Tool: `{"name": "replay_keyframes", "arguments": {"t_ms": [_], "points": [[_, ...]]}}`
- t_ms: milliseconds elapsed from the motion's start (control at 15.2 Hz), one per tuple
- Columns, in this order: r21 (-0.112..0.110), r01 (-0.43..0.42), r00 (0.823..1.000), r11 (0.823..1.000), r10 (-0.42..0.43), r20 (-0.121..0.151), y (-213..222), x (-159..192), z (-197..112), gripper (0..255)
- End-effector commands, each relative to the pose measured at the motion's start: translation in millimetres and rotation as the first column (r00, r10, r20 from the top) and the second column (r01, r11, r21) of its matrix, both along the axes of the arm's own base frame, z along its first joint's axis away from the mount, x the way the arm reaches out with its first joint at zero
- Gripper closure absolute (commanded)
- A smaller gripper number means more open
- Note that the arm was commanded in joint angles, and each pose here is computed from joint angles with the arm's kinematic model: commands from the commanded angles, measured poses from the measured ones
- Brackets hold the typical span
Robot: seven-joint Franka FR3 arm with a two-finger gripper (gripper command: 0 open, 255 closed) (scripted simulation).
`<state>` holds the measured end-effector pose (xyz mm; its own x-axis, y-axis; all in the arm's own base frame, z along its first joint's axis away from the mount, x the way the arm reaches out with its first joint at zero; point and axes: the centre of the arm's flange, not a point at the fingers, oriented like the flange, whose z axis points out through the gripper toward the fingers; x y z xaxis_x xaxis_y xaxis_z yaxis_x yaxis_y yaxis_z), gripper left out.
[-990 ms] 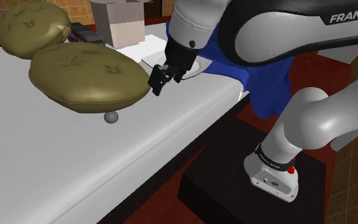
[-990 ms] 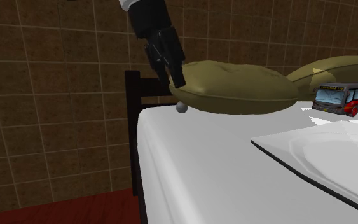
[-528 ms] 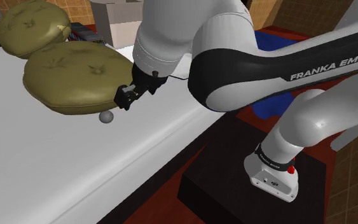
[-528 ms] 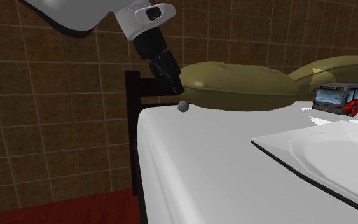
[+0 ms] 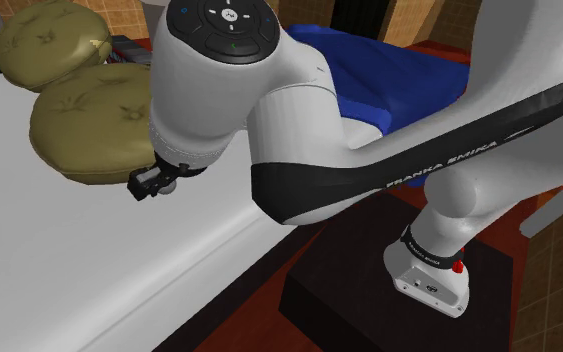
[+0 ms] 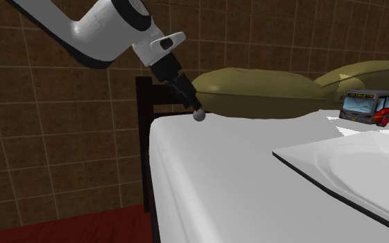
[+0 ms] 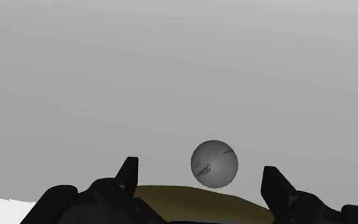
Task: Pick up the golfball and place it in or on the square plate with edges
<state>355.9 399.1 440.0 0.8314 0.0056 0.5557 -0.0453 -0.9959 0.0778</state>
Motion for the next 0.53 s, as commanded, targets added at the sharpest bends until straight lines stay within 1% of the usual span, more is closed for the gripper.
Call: {"name": "replay_keyframes", "arguments": {"t_ms": [0, 264, 462], "points": [[0.001, 0.0, 1.0, 1.0, 0.0, 0.003, 0, 6, -9, 0], [0.001, 0.0, 1.0, 1.0, 0.0, 0.003, -2, 17, -25, 0], [0.001, 0.0, 1.0, 1.0, 0.0, 0.003, -2, 17, -25, 0]]}}
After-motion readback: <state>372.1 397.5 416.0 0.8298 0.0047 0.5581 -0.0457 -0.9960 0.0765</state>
